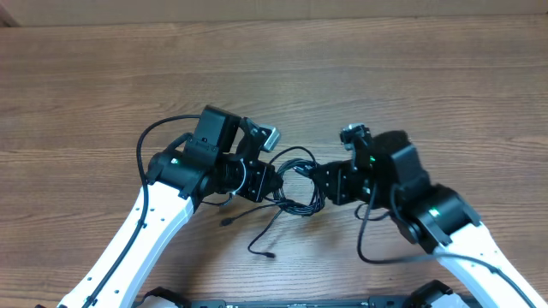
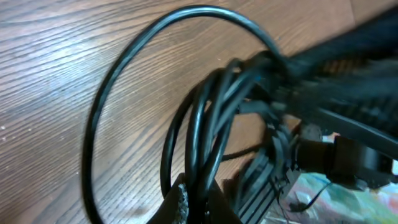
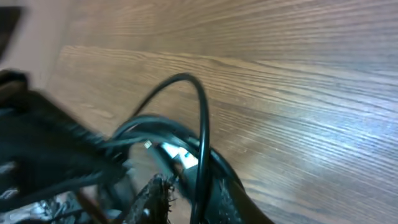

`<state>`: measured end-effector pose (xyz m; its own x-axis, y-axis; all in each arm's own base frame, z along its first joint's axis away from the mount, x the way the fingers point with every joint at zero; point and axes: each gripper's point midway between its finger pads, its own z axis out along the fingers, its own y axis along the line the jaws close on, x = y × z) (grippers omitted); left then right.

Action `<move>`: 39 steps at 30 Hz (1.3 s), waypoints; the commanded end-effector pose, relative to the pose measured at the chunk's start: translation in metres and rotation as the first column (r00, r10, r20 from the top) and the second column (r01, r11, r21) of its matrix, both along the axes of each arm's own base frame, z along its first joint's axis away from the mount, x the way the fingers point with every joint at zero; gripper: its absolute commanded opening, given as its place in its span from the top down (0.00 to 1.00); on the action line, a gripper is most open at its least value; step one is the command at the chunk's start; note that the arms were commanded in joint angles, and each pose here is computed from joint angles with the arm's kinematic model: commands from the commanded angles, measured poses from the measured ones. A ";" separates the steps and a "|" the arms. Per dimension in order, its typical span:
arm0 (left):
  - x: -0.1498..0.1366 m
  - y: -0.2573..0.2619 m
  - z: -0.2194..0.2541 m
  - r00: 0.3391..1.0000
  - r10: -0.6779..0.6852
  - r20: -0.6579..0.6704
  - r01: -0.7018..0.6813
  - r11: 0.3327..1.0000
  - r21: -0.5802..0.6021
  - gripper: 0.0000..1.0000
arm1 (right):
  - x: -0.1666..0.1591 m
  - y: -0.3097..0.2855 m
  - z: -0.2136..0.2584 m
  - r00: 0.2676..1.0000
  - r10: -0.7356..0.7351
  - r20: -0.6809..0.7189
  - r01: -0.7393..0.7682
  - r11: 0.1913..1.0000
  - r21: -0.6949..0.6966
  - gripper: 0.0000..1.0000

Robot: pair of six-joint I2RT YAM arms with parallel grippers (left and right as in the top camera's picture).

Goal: Untangle cables

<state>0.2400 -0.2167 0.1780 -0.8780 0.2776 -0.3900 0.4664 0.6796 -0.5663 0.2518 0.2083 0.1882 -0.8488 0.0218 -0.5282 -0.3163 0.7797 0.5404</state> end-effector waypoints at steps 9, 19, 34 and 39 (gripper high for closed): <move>-0.003 -0.020 0.022 0.993 -0.099 0.068 0.108 0.985 -0.136 0.96 | 0.011 0.002 -0.019 0.998 -0.025 -0.050 0.022 0.999 -0.046 0.90; 0.000 -0.015 0.017 0.994 -0.083 0.071 0.090 0.991 -0.099 0.96 | -0.008 0.035 0.008 0.985 0.163 -0.051 -0.154 0.977 0.147 0.96; 0.017 0.026 -0.016 0.987 0.159 0.031 -0.162 0.974 0.160 0.96 | -0.009 -0.014 0.092 0.975 0.062 0.213 -0.118 0.958 0.261 0.96; -0.009 -0.006 -0.001 0.991 -0.112 0.074 0.110 0.993 0.031 0.96 | 0.013 -0.032 0.100 0.954 -0.032 0.299 -0.036 0.975 0.221 0.96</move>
